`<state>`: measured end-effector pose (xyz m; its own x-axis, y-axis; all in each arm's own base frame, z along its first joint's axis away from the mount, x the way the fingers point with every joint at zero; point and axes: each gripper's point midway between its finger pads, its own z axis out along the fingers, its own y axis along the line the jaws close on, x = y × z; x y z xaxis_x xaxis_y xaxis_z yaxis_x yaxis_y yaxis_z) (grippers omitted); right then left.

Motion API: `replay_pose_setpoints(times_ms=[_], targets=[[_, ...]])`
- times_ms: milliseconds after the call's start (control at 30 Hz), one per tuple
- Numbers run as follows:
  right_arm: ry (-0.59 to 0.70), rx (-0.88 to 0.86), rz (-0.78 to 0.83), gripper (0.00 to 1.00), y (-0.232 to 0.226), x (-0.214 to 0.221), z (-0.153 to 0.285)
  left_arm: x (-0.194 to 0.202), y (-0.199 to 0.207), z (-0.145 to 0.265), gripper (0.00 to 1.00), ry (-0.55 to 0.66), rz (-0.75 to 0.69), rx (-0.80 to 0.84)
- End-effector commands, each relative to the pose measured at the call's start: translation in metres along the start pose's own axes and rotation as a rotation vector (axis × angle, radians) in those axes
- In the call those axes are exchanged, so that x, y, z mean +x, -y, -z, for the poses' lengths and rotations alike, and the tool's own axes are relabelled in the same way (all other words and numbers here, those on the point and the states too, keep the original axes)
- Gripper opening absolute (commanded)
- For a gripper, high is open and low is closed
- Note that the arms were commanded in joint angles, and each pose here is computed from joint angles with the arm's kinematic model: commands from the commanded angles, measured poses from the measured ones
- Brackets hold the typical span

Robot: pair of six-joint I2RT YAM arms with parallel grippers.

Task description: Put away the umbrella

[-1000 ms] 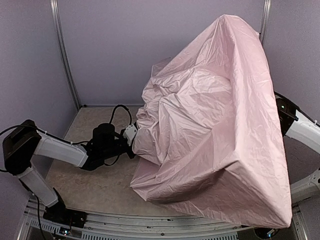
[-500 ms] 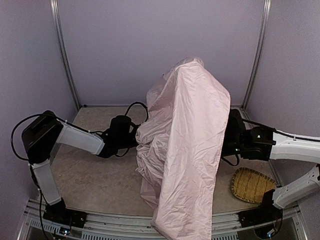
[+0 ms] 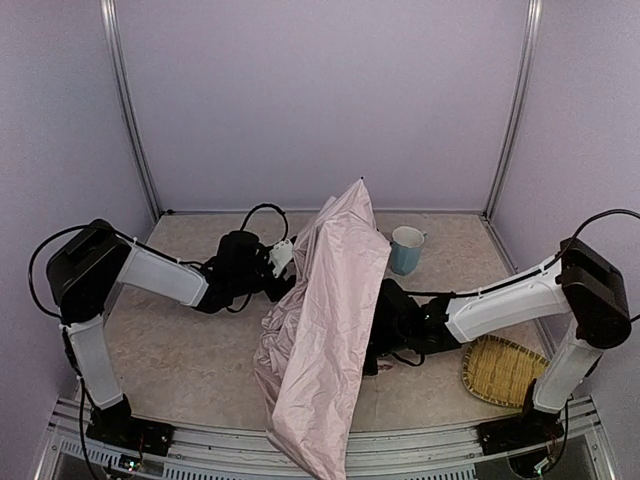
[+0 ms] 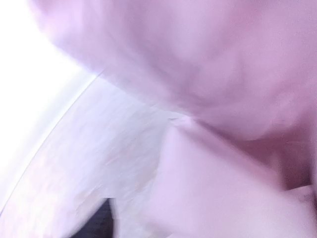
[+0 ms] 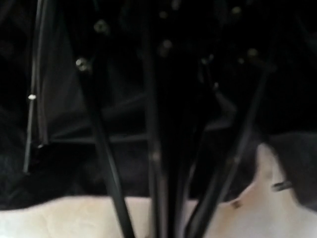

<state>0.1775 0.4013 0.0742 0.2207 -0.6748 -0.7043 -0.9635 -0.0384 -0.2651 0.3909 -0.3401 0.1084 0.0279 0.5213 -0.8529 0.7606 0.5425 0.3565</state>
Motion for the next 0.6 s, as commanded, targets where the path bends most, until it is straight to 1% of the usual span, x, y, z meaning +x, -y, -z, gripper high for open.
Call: replay_pose_setpoints(times_ms=[0, 67, 133, 200, 267, 333, 433, 500, 567], targets=[[-0.038, -0.117, -0.149, 0.0, -0.019, 0.008, -0.015, 0.004, -0.081, 0.021, 0.8, -0.037, 0.129, -0.339], [-0.073, -0.137, -0.211, 0.0, -0.019, 0.019, -0.018, 0.023, -0.125, 0.038, 0.88, -0.074, 0.22, -0.491], [-0.107, -0.153, -0.266, 0.0, -0.019, 0.027, -0.018, 0.035, -0.155, 0.054, 0.95, -0.092, 0.295, -0.596], [-0.14, -0.169, -0.309, 0.0, -0.021, 0.034, -0.016, 0.034, -0.171, 0.071, 0.98, -0.074, 0.341, -0.646], [-0.154, -0.197, -0.34, 0.0, -0.025, 0.034, -0.013, 0.019, -0.172, 0.09, 0.98, -0.018, 0.351, -0.67], [-0.149, -0.245, -0.375, 0.0, -0.03, 0.03, -0.008, -0.007, -0.159, 0.112, 0.98, 0.075, 0.348, -0.654], [-0.102, -0.317, -0.419, 0.0, -0.029, 0.016, 0.0, -0.053, -0.117, 0.146, 0.97, 0.244, 0.3, -0.564], [-0.078, -0.374, -0.449, 0.0, -0.027, 0.01, 0.005, -0.073, -0.075, 0.162, 0.95, 0.318, 0.275, -0.434], [-0.073, -0.417, -0.476, 0.0, -0.024, 0.008, 0.005, -0.095, -0.028, 0.175, 0.94, 0.394, 0.248, -0.234]])
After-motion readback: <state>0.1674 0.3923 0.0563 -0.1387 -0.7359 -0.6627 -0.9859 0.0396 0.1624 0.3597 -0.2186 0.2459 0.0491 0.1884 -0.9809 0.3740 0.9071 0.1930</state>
